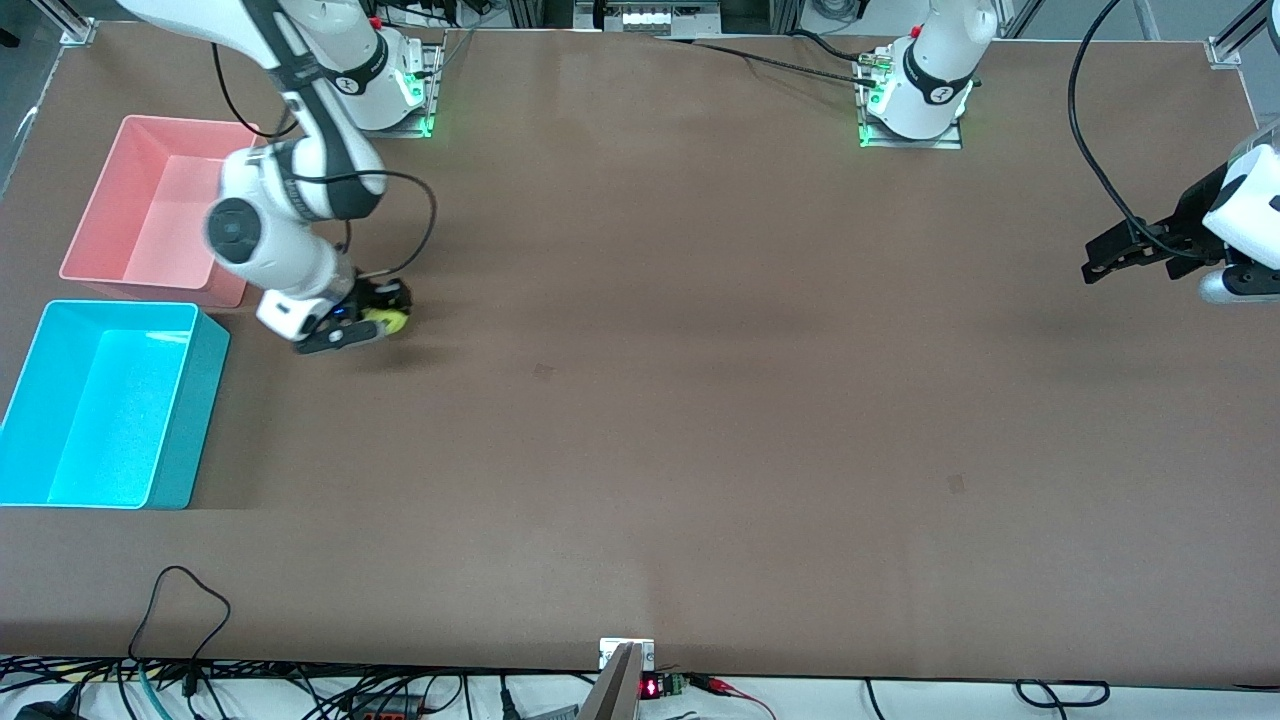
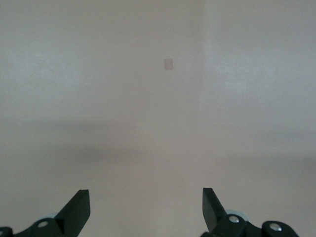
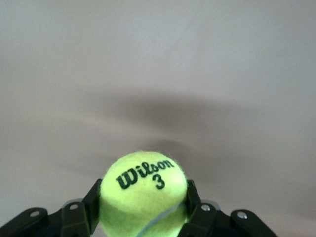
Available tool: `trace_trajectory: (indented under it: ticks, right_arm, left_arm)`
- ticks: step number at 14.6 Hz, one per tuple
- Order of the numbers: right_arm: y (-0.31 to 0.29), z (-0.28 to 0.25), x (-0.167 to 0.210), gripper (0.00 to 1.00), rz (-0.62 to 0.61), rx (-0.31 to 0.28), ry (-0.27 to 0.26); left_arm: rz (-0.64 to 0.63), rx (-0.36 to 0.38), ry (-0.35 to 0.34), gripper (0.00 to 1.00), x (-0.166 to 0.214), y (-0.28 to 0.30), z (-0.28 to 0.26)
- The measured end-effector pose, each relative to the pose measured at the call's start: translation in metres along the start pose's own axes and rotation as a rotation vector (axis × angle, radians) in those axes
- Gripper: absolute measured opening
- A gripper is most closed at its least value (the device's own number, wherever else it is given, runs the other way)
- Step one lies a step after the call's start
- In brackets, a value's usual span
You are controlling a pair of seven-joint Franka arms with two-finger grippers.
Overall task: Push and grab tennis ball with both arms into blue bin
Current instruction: 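Carry the ball with the right gripper over the blue bin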
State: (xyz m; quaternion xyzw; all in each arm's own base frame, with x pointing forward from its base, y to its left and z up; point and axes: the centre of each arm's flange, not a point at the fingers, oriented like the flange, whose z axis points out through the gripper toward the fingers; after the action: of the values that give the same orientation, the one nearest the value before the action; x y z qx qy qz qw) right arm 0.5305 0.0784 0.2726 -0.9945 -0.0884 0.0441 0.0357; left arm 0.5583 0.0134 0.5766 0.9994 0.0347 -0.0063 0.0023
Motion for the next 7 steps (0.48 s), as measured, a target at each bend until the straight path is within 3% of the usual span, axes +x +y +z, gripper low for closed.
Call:
trace_trajectory:
  ticks: [3,7]
  right_arm:
    - [0.062,-0.061,0.025,0.68,0.077,-0.008,0.037]
    - [0.168,-0.116,0.020,0.68,0.116,-0.062,0.044]
  left_arm:
    - [0.002,0.000,0.001,1.00,0.000,0.001,0.000]
    - [0.008,0.000,-0.007,1.00,-0.001,0.004,0.001]
